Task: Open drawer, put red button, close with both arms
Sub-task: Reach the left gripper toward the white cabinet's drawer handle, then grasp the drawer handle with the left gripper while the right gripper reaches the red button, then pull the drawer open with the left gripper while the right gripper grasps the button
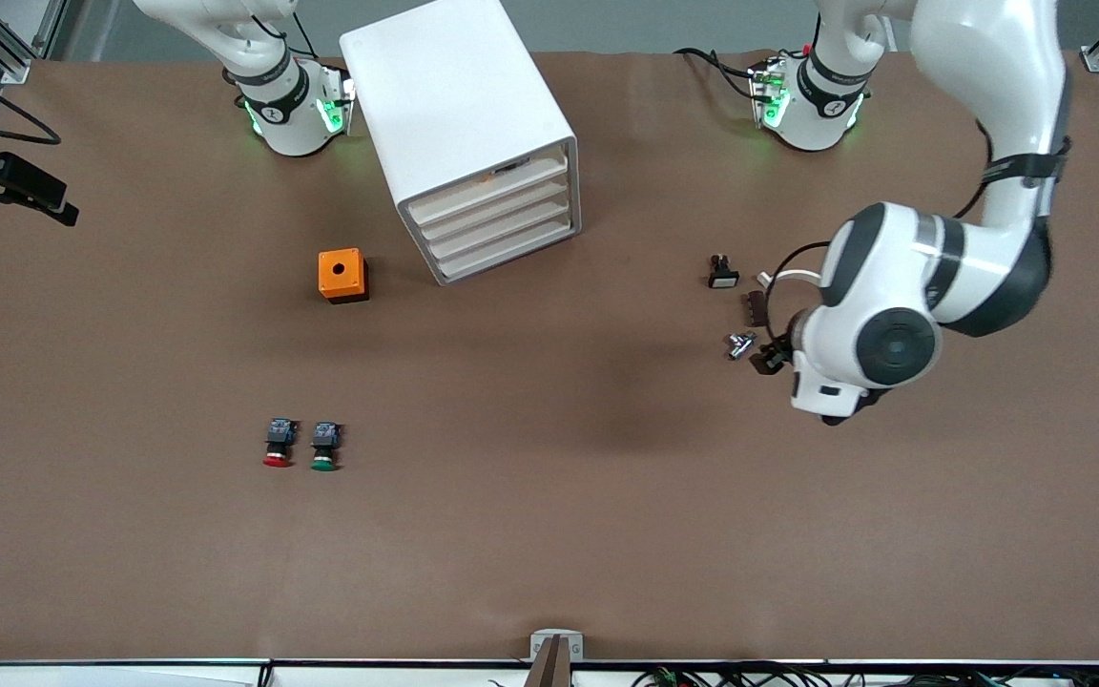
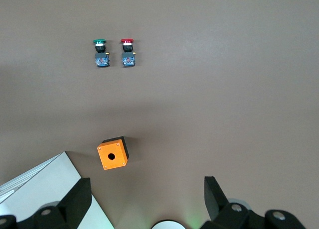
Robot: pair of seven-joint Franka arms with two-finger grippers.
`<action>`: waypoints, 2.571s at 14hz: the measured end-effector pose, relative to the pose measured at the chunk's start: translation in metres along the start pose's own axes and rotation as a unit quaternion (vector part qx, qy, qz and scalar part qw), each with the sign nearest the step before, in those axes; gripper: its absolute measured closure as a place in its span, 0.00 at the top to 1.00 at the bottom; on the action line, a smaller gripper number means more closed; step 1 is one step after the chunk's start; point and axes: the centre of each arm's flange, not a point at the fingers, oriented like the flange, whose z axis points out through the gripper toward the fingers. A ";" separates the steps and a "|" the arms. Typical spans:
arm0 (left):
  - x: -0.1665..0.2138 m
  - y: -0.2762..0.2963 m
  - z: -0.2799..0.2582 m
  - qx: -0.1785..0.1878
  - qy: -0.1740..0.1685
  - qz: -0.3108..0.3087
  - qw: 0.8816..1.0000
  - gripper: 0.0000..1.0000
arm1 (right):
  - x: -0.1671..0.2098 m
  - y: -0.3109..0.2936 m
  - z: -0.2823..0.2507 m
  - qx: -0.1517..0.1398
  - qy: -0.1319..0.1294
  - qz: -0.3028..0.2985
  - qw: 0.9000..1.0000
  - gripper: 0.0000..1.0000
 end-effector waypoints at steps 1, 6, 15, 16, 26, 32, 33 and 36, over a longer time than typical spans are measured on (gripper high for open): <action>-0.012 0.011 0.004 0.002 -0.016 -0.027 0.999 1.00 | 0.000 0.000 0.000 0.000 0.000 0.000 1.000 1.00; -0.052 0.044 0.019 0.040 -0.184 -0.149 0.971 1.00 | 0.000 0.000 0.000 0.000 0.000 0.000 1.000 1.00; -0.121 0.121 0.066 0.163 -0.436 -0.371 0.803 1.00 | 0.043 0.000 0.063 -0.006 -0.055 0.003 0.998 1.00; -0.133 0.130 0.076 0.188 -0.444 -0.386 0.786 1.00 | 0.059 0.000 0.087 -0.008 -0.069 0.004 0.998 1.00; -0.189 0.165 0.187 0.333 -0.438 -0.441 0.709 0.58 | 0.127 -0.046 0.288 -0.011 0.023 0.054 0.998 1.00; -0.223 0.165 0.201 0.362 -0.428 -0.426 0.710 0.53 | 0.152 -0.052 0.409 0.011 0.038 0.085 0.996 1.00; -0.228 0.165 0.205 0.367 -0.425 -0.424 0.710 0.52 | 0.153 -0.056 0.416 0.015 0.034 0.088 0.995 1.00; -0.250 0.165 0.214 0.380 -0.413 -0.418 0.715 0.43 | 0.155 -0.065 0.425 0.018 0.031 0.087 0.996 1.00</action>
